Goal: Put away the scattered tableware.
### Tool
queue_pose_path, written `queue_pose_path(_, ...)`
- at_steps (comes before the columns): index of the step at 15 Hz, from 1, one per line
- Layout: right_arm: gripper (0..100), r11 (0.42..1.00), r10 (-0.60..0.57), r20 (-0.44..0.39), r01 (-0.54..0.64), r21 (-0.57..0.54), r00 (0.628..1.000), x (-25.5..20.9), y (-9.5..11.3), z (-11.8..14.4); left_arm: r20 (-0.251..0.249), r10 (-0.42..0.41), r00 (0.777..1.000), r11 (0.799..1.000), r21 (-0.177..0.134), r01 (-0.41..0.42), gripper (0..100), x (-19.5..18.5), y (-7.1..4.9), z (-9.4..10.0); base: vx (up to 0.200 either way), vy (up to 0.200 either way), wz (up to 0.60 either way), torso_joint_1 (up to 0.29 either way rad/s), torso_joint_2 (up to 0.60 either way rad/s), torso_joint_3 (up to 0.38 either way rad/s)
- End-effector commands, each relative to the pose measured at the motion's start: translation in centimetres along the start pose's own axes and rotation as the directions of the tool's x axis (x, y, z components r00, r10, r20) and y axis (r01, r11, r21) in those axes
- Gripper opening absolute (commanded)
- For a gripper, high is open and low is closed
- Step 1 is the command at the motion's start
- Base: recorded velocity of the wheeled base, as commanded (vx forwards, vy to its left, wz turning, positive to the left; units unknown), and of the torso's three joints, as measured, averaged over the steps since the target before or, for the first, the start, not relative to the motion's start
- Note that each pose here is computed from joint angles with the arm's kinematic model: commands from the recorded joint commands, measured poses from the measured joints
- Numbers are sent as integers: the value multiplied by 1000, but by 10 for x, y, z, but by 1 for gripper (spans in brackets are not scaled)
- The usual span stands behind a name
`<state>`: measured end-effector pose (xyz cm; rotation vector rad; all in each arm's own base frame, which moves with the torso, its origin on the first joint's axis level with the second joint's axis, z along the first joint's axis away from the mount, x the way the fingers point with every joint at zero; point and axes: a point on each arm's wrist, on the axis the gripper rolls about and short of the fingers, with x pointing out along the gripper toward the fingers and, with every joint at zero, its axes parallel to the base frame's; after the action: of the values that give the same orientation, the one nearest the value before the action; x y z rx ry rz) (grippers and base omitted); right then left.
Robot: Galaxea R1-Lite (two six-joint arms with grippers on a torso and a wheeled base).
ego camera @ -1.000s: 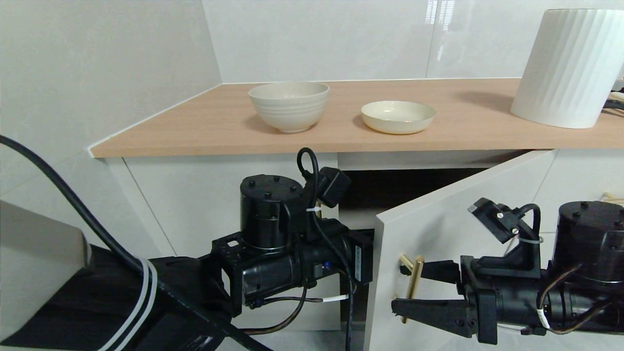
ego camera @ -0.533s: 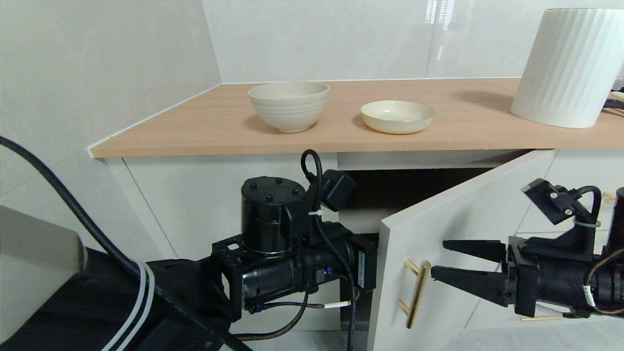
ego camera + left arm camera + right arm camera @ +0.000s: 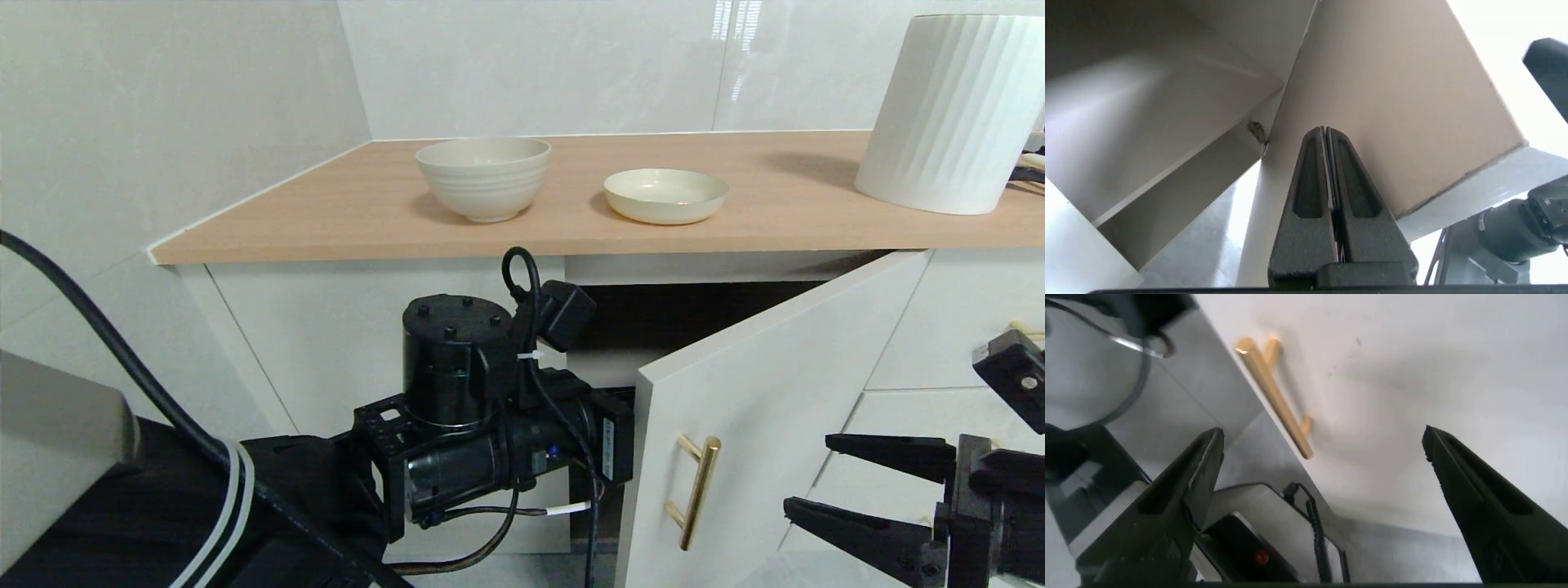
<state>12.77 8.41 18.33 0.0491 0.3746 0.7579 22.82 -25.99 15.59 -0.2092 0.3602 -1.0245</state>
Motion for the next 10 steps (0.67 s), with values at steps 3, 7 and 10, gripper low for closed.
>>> queue_pose_path(3,100,1000,9,5,-9,-3,1000,-3,2,-1,3,15,1000,1000,-1,-15,0,0,-2,-1,0,0,0,0,0,0)
queue_pose_path(7,100,1000,7,5,-7,-2,1000,-2,2,0,2,15,1000,1000,-1,-15,0,0,-2,-1,0,0,0,0,0,0)
queue_pose_path(10,100,1000,8,6,-8,-2,1000,-3,2,-1,-6,8,1000,1000,-26,-8,0,4,-4,-3,-200,0,0,5,4,4)
